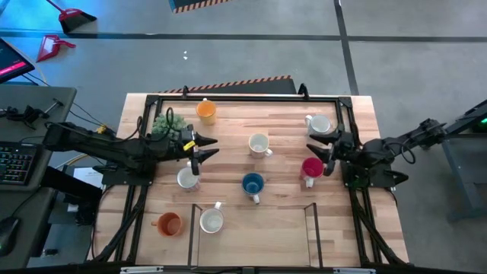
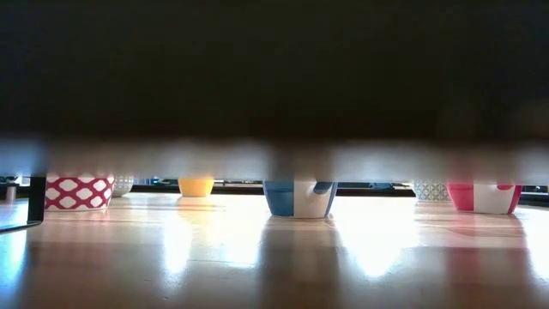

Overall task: Place coffee mugs
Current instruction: Put the orange pattern mug on the the shelf

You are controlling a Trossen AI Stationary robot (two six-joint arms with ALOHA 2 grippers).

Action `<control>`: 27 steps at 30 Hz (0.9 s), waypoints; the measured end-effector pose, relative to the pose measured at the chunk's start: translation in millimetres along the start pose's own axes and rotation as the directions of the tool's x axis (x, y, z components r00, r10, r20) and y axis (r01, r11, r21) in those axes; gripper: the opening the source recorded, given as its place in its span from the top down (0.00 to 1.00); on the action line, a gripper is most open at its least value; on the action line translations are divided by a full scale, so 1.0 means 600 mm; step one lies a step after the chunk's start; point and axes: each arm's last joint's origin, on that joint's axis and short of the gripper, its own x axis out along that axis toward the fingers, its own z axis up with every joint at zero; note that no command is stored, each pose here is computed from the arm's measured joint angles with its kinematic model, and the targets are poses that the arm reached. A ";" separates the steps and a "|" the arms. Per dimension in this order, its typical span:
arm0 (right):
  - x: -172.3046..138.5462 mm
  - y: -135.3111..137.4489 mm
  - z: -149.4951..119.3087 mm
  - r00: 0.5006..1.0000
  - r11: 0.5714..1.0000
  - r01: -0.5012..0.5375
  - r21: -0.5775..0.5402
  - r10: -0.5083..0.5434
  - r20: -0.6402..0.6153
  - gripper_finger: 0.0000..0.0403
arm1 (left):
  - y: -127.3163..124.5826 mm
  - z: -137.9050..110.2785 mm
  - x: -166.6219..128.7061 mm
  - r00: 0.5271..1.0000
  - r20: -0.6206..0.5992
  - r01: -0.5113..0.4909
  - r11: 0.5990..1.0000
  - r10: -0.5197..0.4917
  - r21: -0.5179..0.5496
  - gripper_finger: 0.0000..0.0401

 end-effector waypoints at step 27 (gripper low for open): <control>-0.001 -0.004 -0.015 0.997 0.999 0.026 0.048 -0.023 -0.074 0.59 | 0.022 0.100 0.165 0.900 -0.415 -0.068 0.983 0.135 0.172 0.58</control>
